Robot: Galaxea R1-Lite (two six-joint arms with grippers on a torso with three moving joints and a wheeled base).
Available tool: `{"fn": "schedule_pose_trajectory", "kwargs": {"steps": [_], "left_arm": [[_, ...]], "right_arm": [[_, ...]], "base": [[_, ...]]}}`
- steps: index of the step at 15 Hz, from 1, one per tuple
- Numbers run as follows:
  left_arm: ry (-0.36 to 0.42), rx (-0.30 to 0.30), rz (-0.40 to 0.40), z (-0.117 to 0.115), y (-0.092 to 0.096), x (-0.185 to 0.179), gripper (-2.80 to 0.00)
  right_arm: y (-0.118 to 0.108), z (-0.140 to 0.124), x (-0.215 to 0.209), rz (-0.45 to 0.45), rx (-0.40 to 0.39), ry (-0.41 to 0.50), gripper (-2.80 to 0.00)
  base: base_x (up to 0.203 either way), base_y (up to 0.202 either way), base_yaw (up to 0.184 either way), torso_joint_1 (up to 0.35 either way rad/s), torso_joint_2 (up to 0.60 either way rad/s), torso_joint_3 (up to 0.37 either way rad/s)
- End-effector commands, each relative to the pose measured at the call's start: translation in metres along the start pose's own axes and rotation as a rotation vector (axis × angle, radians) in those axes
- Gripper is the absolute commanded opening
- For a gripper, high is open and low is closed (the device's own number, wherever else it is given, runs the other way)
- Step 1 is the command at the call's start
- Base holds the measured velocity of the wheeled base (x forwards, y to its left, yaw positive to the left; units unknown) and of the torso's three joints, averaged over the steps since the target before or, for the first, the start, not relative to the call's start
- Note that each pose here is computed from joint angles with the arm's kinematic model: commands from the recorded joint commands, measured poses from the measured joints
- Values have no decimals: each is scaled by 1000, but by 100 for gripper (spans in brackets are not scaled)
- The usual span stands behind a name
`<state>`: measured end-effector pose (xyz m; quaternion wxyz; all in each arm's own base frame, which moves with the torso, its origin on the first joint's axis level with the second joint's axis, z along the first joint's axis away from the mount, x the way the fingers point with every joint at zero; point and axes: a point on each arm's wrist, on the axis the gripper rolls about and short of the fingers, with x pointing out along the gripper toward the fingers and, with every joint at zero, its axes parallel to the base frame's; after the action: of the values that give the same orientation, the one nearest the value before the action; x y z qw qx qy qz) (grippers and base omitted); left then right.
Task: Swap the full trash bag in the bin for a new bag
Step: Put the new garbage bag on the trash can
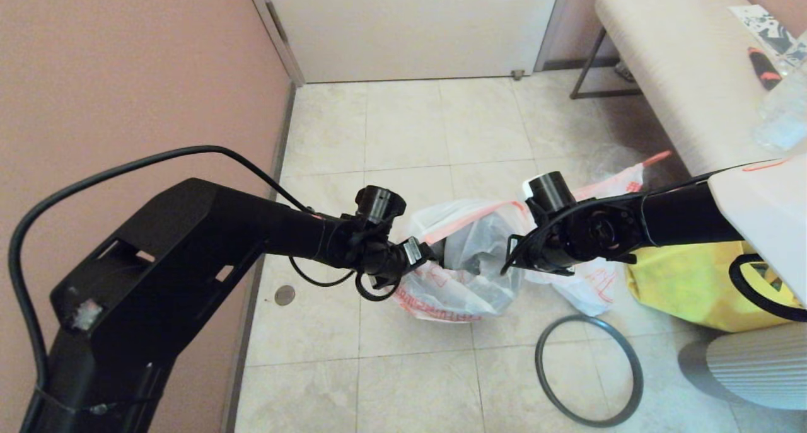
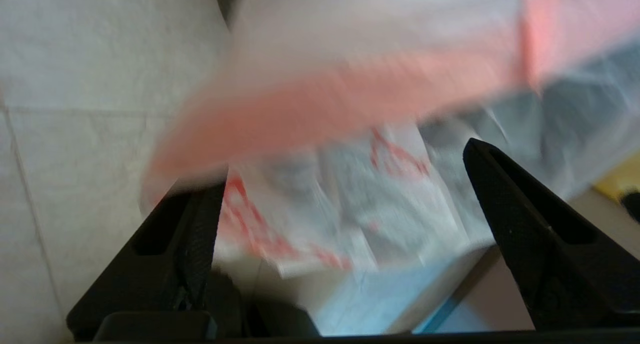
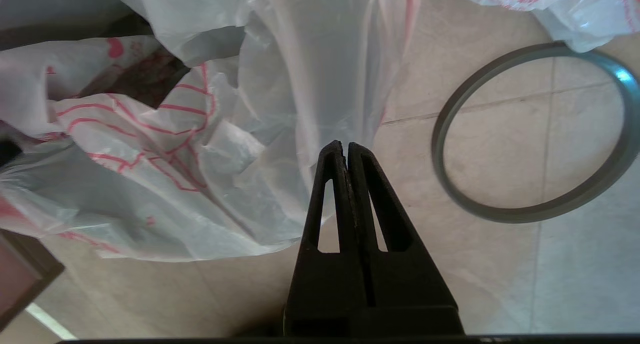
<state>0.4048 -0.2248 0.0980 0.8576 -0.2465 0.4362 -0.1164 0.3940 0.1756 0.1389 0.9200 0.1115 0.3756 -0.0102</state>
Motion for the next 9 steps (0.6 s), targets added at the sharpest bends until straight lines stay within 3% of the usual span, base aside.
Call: {"fn": "schedule_pose_trajectory", "kwargs": {"steps": [1,7,8,9], "left_arm": [[-8,5,-19,2,-10,-14,0],[-11,14,-44,2,-30,-51,0],[-24,15,-41,5,-31,-54,0],[-36,15,-34,8,-32,-59,0]], "right_arm": [[0,1,-1,-6,22,-4,-280],[3,0,-5,-25,38,-22,-276],[4,0,-4,-28,48,-27,0],[6,1,-2,-31,66,-31,0]], "base": [[0,0,0,0,0,0],[0,0,0,0,0,0],[0,0,0,0,0,0],[0,0,0,0,0,0]]}}
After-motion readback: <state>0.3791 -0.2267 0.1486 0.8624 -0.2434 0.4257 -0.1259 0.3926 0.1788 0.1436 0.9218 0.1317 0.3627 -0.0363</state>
